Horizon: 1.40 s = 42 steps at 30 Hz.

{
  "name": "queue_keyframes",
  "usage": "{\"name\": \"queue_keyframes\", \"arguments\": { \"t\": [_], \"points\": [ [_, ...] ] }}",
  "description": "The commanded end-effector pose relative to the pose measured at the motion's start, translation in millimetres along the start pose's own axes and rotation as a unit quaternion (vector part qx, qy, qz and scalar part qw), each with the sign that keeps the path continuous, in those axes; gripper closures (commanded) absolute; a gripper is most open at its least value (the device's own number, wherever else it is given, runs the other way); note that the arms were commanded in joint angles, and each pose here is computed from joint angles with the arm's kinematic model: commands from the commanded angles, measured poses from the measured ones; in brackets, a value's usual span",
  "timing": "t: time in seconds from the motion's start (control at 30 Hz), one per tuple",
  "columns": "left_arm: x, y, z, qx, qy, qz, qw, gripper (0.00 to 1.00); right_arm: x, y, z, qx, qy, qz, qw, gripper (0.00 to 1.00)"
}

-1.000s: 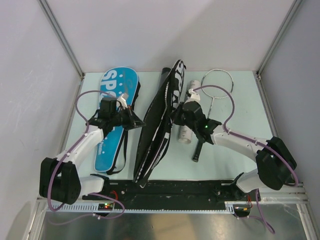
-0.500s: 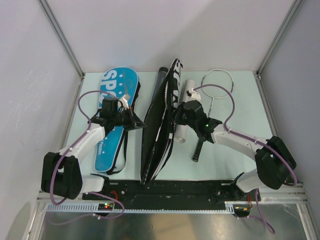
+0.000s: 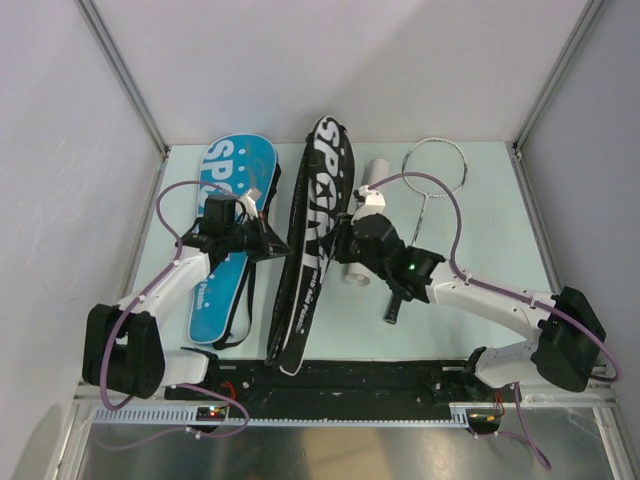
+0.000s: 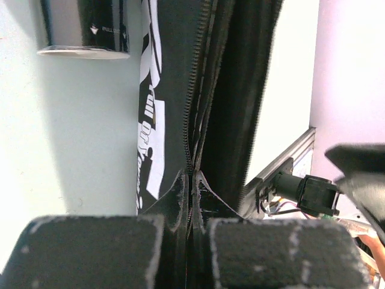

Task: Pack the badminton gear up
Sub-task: Adjust the racket in the racket bag.

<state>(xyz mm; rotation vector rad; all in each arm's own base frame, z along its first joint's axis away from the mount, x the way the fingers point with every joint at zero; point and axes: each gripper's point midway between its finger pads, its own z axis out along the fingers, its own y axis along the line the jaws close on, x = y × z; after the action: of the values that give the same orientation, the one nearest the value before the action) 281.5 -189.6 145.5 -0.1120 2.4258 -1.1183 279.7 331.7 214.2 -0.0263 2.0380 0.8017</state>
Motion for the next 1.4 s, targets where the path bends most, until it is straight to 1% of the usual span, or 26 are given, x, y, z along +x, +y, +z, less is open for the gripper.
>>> {"name": "queue_keyframes", "arguments": {
  "t": [0.0,0.13,0.27,0.37,0.47,0.6,0.63,0.7,0.73,0.77,0.83,0.9,0.97,1.03,1.1,1.27,1.37],
  "points": [
    [-13,-19,-6,0.03,-0.012,0.029,0.999,1.0,-6,33,-4,-0.023,-0.018,-0.019,0.999,0.65],
    [-14,-22,-8,0.034,-0.015,0.03,0.999,1.0,6,54,3,-0.053,-0.011,-0.023,0.998,0.66],
    [-16,-33,-16,0.046,-0.025,0.03,0.998,1.0,22,76,6,-0.09,0.009,-0.024,0.996,0.66],
    [-21,-47,-27,0.055,-0.047,0.036,0.997,1.0,37,89,6,-0.102,0.024,-0.032,0.994,0.65],
    [-27,-48,-33,0.041,-0.074,0.048,0.995,1.0,50,98,6,-0.112,0.035,-0.036,0.992,0.64],
    [-31,-37,-34,0.004,-0.09,0.062,0.994,1.0,70,106,11,-0.121,0.053,-0.039,0.99,0.63],
    [-30,-36,-34,-0.005,-0.091,0.066,0.994,1.0,76,106,13,-0.117,0.058,-0.041,0.991,0.63],
    [-30,-36,-35,-0.012,-0.092,0.072,0.993,1.0,88,98,19,-0.094,0.063,-0.047,0.993,0.58],
    [-31,-37,-36,-0.02,-0.097,0.077,0.992,1.0,95,88,23,-0.068,0.063,-0.051,0.994,0.54],
    [-31,-39,-38,-0.023,-0.101,0.081,0.991,1.0,100,77,27,-0.039,0.063,-0.055,0.996,0.52],
    [-30,-41,-39,-0.024,-0.102,0.082,0.991,1.0,107,53,29,0.017,0.063,-0.063,0.996,0.55],
    [-29,-41,-39,-0.024,-0.102,0.08,0.991,1.0,109,34,27,0.062,0.061,-0.066,0.994,0.6],
    [-28,-38,-38,-0.028,-0.101,0.078,0.991,1.0,108,24,23,0.085,0.06,-0.068,0.992,0.65],
    [-26,-35,-37,-0.033,-0.099,0.075,0.992,1.0,106,19,18,0.097,0.058,-0.07,0.991,0.67],
    [-25,-32,-35,-0.035,-0.095,0.07,0.992,1.0,103,19,13,0.102,0.054,-0.069,0.991,0.67],
    [-24,-33,-34,-0.033,-0.093,0.066,0.993,1.0,90,26,-3,0.099,0.039,-0.061,0.992,0.57],
    [-24,-32,-34,-0.035,-0.094,0.065,0.993,1.0,77,42,-13,0.072,0.024,-0.055,0.996,0.57]
  ]
}}
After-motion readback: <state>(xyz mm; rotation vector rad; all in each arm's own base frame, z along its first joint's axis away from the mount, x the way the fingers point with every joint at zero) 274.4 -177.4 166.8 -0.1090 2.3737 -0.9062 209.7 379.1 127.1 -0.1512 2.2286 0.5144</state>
